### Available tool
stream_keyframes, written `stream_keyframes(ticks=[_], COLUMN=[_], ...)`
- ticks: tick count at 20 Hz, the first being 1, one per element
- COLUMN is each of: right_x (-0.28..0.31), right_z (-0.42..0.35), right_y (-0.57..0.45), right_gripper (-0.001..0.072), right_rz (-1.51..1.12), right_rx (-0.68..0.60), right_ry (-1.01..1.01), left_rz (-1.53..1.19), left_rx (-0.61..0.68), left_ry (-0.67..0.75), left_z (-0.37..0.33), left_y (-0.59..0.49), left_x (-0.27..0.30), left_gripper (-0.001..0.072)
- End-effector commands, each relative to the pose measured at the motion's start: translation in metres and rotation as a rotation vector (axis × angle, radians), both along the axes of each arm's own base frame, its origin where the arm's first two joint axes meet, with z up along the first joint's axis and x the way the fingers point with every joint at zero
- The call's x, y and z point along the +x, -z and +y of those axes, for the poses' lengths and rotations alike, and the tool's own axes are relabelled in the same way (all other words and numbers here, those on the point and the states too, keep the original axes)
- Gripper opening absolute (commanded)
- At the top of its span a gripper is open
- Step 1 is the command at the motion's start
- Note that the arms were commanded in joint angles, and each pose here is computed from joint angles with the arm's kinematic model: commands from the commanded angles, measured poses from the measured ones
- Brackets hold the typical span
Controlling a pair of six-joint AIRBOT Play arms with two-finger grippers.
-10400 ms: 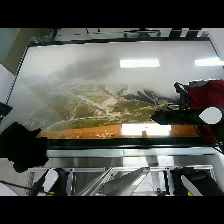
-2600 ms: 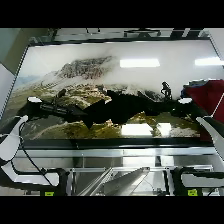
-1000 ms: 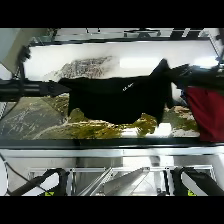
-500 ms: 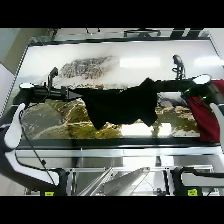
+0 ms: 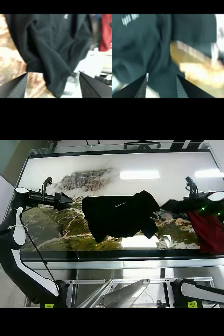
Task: Fold the shirts.
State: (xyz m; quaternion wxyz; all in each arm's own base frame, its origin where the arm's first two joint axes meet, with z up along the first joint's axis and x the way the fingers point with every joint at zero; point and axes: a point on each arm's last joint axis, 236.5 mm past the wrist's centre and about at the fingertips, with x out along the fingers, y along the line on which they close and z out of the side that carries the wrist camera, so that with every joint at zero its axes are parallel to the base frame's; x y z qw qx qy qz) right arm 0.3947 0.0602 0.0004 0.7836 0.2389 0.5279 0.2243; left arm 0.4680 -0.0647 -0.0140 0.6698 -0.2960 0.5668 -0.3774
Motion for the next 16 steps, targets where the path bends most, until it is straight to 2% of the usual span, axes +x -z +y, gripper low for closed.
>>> stream_keyframes(ticks=[1,2,3,4,6,10,12,13,14,16], right_x=[-0.074,-0.086,-0.091,-0.094,-0.095,-0.090,-0.086,-0.085,-0.084,-0.082], right_z=[-0.010,-0.009,-0.008,-0.008,0.000,0.020,0.036,0.045,0.054,0.070], right_y=[0.025,0.035,0.043,0.052,0.066,0.083,0.094,0.101,0.109,0.119], right_gripper=[0.0404,0.0422,0.0490,0.0504,0.0493,0.0493,0.0493,0.0493,0.0493,0.0491], right_rz=[0.178,0.184,0.176,0.173,0.186,0.217,0.243,0.254,0.265,0.283], right_rx=[-0.031,-0.035,-0.040,-0.029,0.032,0.078,0.102,0.109,0.115,0.149], right_ry=[0.069,0.104,0.141,0.193,0.266,0.276,0.278,0.271,0.266,0.261], left_rz=[-0.020,-0.024,-0.019,-0.009,0.019,0.034,0.034,0.033,0.036,0.041], left_rx=[0.111,0.113,0.112,0.109,0.102,0.108,0.110,0.111,0.111,0.109], left_ry=[0.019,0.035,0.057,0.082,0.133,0.163,0.154,0.149,0.147,0.148], left_z=[-0.007,-0.018,-0.030,-0.041,-0.064,-0.086,-0.085,-0.085,-0.085,-0.085], left_y=[0.011,0.017,0.025,0.034,0.053,0.073,0.076,0.078,0.080,0.082], left_x=[0.015,0.019,0.021,0.021,0.022,0.032,0.036,0.037,0.037,0.037], left_gripper=[0.0684,0.0684,0.0684,0.0684,0.0683,0.0677,0.0530,0.0476,0.0470,0.0326])
